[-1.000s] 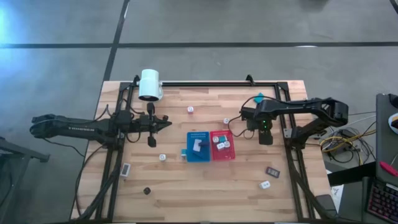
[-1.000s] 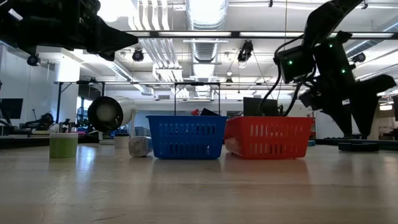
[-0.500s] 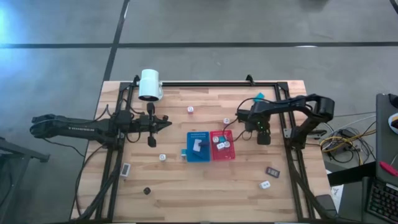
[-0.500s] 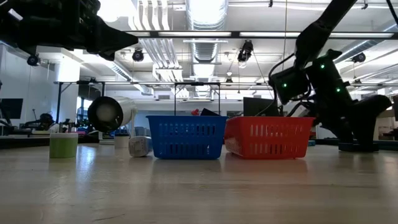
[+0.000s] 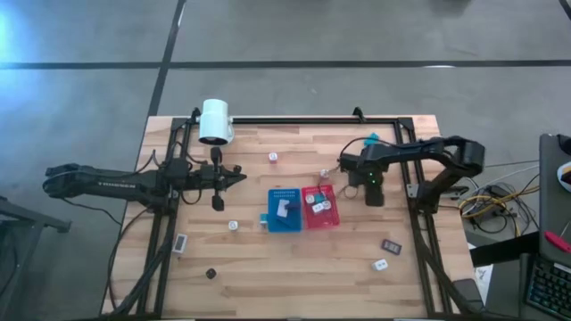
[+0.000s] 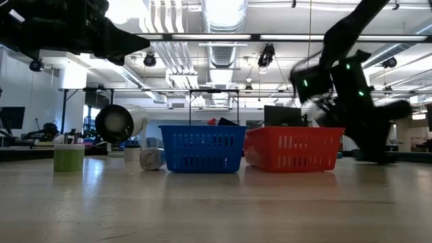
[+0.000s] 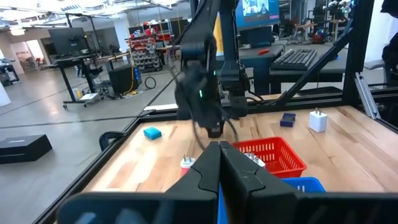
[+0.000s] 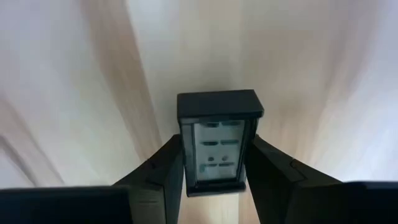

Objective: Sort adapters and digital timers
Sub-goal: Put the black timer into the blue bin

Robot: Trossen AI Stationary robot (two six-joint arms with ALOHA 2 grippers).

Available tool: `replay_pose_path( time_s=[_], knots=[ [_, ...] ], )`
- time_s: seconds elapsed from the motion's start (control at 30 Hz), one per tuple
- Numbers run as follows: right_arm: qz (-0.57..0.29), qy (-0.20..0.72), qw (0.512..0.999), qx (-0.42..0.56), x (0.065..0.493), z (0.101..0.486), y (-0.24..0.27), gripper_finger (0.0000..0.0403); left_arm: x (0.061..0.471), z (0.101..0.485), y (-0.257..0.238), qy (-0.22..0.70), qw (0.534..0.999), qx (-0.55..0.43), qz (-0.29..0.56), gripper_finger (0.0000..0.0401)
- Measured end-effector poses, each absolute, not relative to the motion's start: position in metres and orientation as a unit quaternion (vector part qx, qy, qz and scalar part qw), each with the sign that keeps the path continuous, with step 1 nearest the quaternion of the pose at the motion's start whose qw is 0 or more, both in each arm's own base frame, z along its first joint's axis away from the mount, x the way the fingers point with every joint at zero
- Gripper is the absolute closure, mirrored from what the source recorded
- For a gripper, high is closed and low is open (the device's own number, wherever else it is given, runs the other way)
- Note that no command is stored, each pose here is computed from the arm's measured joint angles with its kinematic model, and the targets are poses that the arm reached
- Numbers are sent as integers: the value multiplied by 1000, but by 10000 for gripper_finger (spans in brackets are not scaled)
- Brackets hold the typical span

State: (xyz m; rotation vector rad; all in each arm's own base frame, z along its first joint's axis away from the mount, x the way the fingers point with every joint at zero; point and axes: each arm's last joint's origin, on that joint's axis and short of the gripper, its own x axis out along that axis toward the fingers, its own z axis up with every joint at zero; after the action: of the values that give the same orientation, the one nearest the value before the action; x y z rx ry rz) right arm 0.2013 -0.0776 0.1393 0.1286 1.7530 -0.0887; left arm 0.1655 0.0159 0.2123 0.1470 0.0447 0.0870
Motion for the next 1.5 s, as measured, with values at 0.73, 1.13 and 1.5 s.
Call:
replay_pose_path(
  time_s=[0.73, 1.13, 1.5],
  knots=[
    [3, 364, 926, 99, 201, 263, -60, 276, 166, 214, 15, 17, 994, 105, 42, 391],
    [183, 207, 949, 153, 261, 261, -62, 277, 187, 209, -20, 37, 967, 250, -38, 309],
    [224, 149, 945, 187, 312, 255, -76, 277, 222, 239, -35, 78, 887, 448, 78, 143]
  ],
)
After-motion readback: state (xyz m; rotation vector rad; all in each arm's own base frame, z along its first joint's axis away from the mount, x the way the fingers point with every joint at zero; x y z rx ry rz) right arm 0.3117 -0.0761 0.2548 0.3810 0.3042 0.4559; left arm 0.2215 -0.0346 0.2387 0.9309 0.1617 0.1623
